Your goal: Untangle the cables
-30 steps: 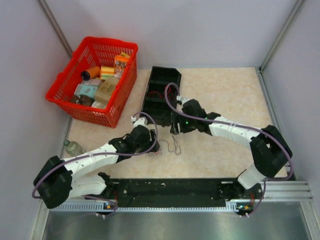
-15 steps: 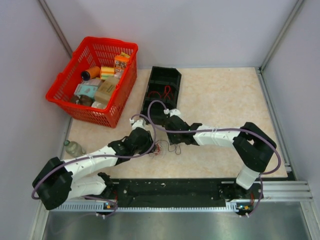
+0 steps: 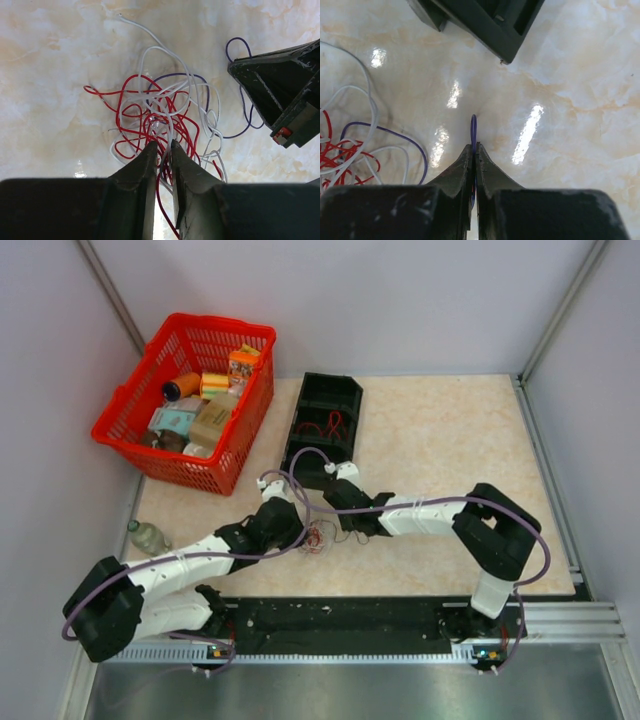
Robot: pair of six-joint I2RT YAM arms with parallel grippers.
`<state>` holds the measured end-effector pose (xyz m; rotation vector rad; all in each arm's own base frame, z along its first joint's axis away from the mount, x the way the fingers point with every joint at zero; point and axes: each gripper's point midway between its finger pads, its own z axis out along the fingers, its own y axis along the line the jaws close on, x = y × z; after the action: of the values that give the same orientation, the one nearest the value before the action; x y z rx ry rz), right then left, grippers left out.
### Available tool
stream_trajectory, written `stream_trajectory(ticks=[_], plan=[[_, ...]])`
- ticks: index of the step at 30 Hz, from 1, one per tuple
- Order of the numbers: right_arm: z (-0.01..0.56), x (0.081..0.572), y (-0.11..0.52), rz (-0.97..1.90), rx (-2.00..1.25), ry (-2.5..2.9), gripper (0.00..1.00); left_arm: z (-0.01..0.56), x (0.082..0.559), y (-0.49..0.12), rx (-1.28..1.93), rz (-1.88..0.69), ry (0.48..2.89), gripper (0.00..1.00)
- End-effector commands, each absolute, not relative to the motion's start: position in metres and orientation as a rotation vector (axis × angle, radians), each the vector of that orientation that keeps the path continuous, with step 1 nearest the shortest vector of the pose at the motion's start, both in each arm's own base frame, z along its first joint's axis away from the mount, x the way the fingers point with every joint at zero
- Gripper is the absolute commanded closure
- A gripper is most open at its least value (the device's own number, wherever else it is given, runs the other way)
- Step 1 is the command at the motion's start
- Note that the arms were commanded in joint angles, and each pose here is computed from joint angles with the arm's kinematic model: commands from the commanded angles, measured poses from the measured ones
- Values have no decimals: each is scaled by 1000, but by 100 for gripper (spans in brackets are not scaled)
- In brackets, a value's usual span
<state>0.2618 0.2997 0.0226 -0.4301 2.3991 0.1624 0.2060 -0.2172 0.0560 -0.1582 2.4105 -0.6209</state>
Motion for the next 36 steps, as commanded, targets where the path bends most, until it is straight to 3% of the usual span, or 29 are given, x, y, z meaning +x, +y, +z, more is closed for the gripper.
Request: stream_trajectory(ticks=[1,4,5,14,23,29,36], plan=[[45,267,276,62,-358,2322,100,65,213,-218,-186,-650,2352,83],[95,275,258,58,-280,2200,100,65,214,-215,-202,-638,2346,92],[110,277,252,57,-258,2167,100,64,214,-214,-212,-633,2346,100],[257,282,191,266,34,1869,100,63,213,-208,-256,-627,2323,100],[383,277,158,313,62,1648,100,63,214,-207,-266,-626,2319,100],[391,305,164,306,61,1643,100,67,212,-208,-254,-683,2278,100],[380,386,197,298,76,1613,100,72,210,-215,-210,-745,2248,100]])
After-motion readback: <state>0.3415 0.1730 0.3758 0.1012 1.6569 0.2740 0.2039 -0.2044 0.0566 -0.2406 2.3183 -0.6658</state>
